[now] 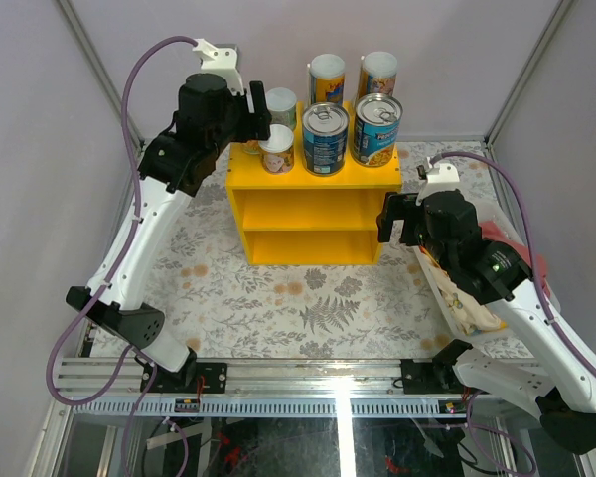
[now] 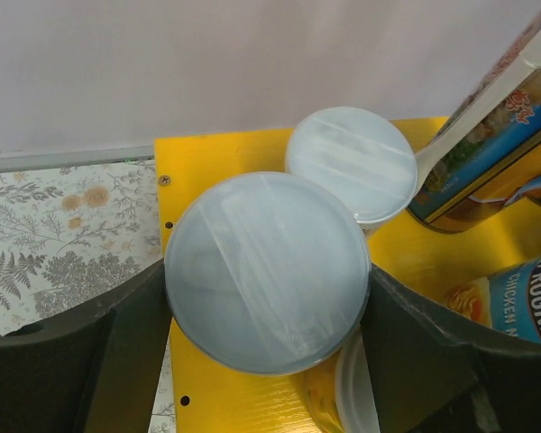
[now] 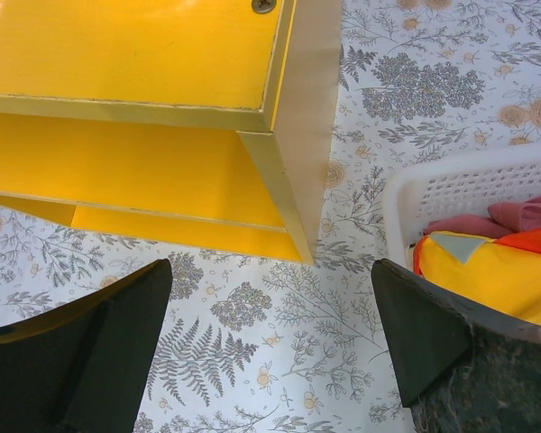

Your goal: Place and organize the canned foods onto the counter

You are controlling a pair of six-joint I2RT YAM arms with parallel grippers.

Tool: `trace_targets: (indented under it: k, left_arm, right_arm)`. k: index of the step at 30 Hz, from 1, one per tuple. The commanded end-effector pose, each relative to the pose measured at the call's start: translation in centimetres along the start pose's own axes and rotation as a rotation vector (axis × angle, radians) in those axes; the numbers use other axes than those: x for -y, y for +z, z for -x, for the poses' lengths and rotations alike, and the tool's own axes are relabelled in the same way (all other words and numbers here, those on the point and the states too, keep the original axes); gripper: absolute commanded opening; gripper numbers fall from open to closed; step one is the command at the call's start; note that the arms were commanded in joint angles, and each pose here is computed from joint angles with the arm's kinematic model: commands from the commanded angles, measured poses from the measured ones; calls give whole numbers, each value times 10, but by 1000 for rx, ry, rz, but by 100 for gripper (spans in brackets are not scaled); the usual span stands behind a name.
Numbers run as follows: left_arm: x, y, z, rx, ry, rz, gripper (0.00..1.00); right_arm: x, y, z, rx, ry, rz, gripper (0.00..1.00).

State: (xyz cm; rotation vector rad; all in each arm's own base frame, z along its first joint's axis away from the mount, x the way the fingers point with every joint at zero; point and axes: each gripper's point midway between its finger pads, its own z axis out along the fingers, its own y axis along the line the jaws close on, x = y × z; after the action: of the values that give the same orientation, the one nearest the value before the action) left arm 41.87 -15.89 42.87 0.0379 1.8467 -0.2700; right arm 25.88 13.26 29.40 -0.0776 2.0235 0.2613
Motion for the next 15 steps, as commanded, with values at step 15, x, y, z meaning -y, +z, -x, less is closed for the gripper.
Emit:
trace_targets:
  k: [15]
  left_arm:
    - [-3, -6, 49, 196, 48, 52, 0]
  right_arm:
    - [-1, 0, 11, 51, 7, 11, 99]
